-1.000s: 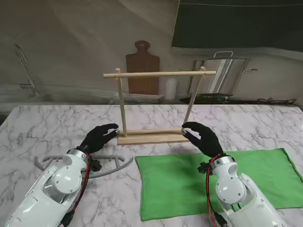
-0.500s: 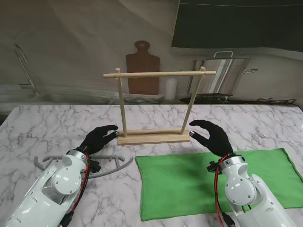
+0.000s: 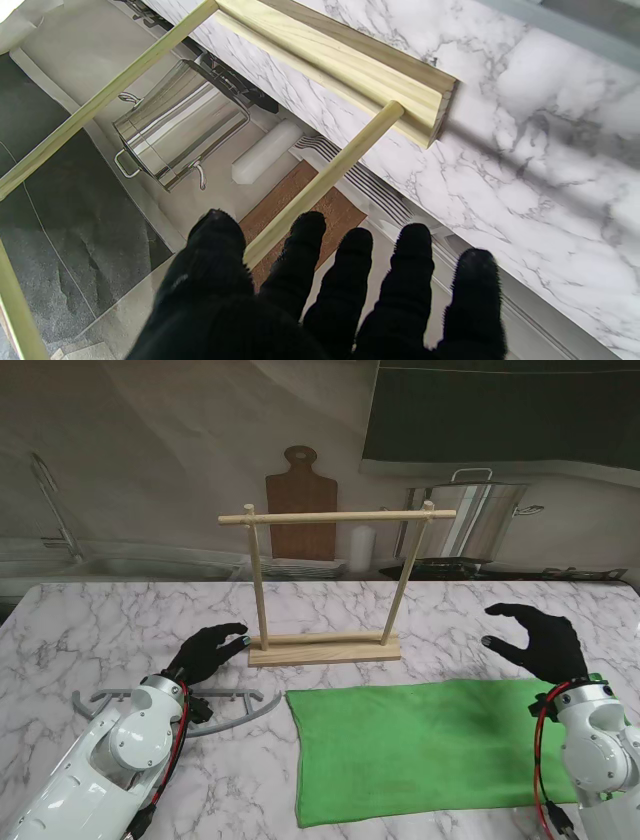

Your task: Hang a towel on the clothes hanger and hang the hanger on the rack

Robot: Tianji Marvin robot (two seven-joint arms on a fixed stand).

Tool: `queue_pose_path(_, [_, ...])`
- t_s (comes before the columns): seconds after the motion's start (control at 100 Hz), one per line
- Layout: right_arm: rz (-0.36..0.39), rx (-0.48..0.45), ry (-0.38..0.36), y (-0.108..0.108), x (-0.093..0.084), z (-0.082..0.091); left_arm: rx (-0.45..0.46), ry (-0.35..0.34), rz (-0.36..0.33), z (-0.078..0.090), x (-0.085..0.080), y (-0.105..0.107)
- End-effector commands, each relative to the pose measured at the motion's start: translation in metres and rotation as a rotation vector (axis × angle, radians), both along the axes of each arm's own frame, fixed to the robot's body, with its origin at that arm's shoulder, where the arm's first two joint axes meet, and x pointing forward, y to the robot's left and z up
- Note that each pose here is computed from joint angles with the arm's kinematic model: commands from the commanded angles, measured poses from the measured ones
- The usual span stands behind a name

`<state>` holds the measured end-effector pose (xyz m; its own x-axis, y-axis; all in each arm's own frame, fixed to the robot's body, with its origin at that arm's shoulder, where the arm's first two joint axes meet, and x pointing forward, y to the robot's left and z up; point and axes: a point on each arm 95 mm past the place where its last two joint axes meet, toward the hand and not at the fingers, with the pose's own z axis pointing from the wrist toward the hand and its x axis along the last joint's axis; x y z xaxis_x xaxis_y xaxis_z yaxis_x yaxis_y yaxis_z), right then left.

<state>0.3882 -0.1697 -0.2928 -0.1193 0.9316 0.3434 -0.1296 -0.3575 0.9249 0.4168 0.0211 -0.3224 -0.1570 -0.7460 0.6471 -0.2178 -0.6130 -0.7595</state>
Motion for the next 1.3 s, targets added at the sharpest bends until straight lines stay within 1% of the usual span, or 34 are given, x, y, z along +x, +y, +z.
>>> queue_pose_path(0.0, [-0.041,-0.033,0.037,-0.024,-0.005,-0.008,0.005,0.015,-0.009,-0.003,-0.001,-0.001])
queue_pose_path(0.11, [-0.091,-0.098,0.071,-0.047,-0.012,-0.016,0.007,0.011,-0.009,-0.003,-0.001,0.001])
queue_pose_path(0.25, [-0.164,-0.183,0.113,-0.071,-0.022,-0.026,0.007,0.011,-0.004,-0.003,-0.002,0.003])
queue_pose_path(0.4, [-0.237,-0.209,0.126,-0.091,-0.032,-0.034,0.011,0.009,0.000,-0.003,-0.002,0.004])
queue_pose_path(0.61, [-0.305,-0.238,0.148,-0.114,-0.049,-0.044,0.017,0.009,0.005,-0.002,-0.003,0.004])
queue_pose_path(0.95, [-0.404,-0.254,0.223,-0.135,-0.072,-0.067,0.020,0.013,-0.004,-0.001,-0.007,0.003])
queue_pose_path(1.13, [-0.433,-0.255,0.239,-0.140,-0.083,-0.080,0.023,0.013,-0.003,-0.001,-0.008,0.002])
queue_pose_path(1.29, [-0.463,-0.267,0.264,-0.143,-0.089,-0.092,0.026,0.017,-0.006,-0.002,-0.008,0.001])
